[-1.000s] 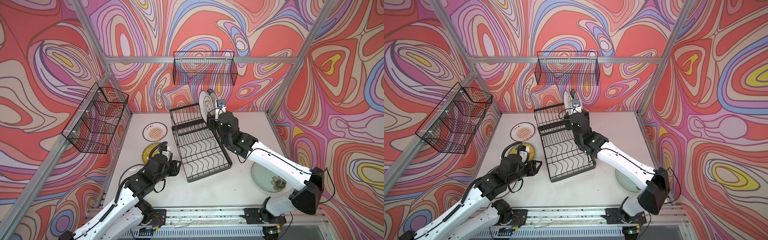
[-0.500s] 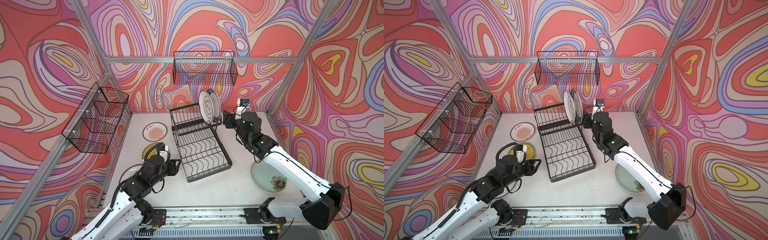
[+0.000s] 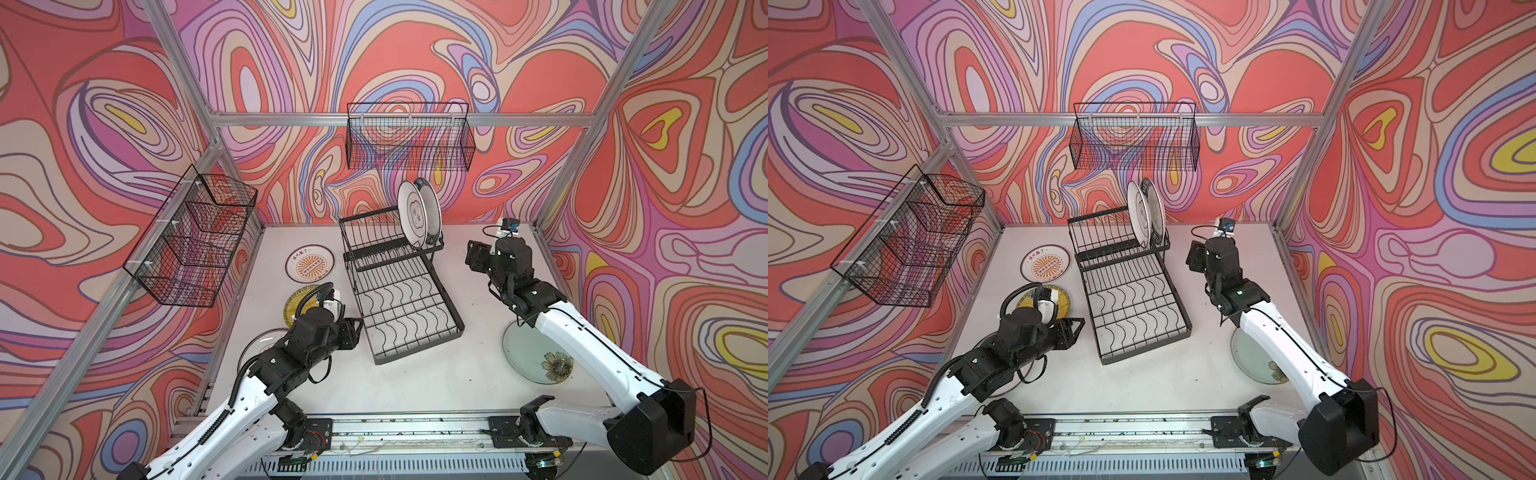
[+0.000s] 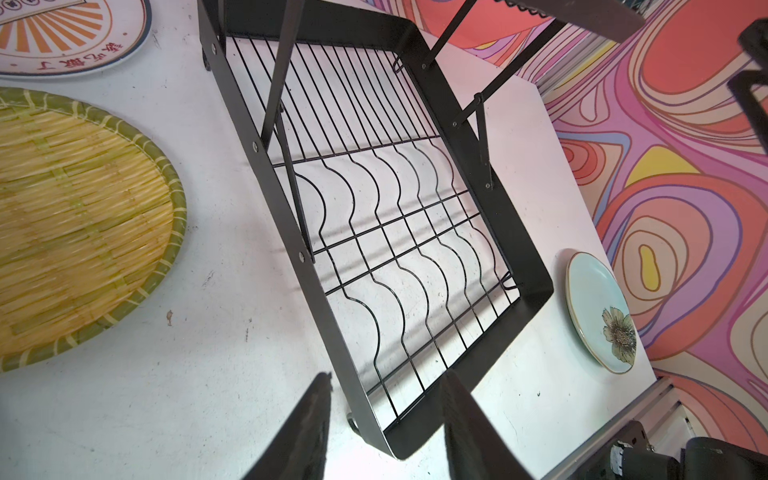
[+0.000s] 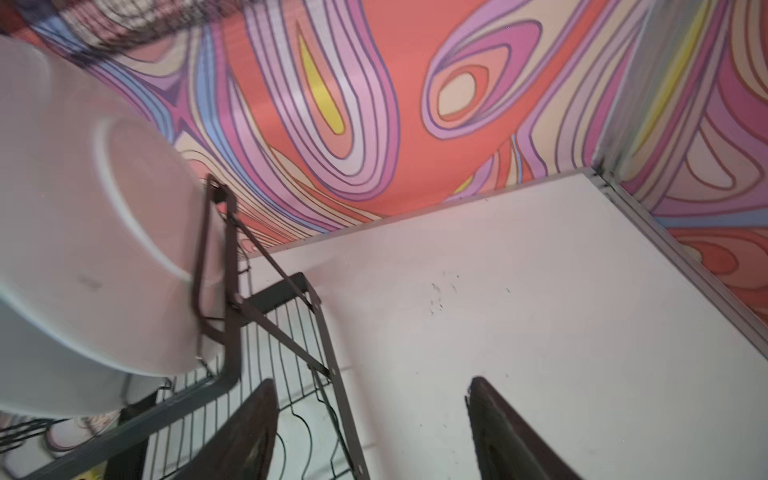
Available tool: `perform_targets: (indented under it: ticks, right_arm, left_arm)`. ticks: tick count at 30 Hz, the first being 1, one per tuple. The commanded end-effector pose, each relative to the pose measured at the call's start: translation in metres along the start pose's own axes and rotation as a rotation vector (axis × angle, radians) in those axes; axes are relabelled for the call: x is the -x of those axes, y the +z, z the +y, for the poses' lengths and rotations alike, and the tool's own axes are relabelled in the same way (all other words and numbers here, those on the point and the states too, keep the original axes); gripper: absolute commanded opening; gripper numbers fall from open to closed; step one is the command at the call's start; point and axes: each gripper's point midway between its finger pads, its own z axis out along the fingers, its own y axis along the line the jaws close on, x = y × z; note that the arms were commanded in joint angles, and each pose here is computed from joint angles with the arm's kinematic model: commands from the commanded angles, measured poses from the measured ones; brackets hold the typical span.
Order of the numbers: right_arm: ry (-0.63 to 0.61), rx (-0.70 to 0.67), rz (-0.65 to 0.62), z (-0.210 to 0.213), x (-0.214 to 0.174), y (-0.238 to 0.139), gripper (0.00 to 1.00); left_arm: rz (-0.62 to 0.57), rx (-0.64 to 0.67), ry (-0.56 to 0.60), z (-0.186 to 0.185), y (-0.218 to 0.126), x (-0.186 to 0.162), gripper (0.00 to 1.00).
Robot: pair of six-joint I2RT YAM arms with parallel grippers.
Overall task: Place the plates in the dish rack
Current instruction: 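Move the right gripper toward the pale-green flower plate on the table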
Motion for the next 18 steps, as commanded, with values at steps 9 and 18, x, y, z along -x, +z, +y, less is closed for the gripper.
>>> perform_targets:
  ticks: [9,18]
  right_arm:
    - [0.259,-0.240,0.297,-0.112,-0.097,0.010,0.75]
    - [0.431,-0.303,0.421,-0.159,-0.148,0.001,0.75]
  left_arm:
    - [-0.004,-0.006,0.028,0.001,0.003,-0.003,0.46]
    - [0.029,-0.036,0.038,-0.007,0.010,-0.006,0.47]
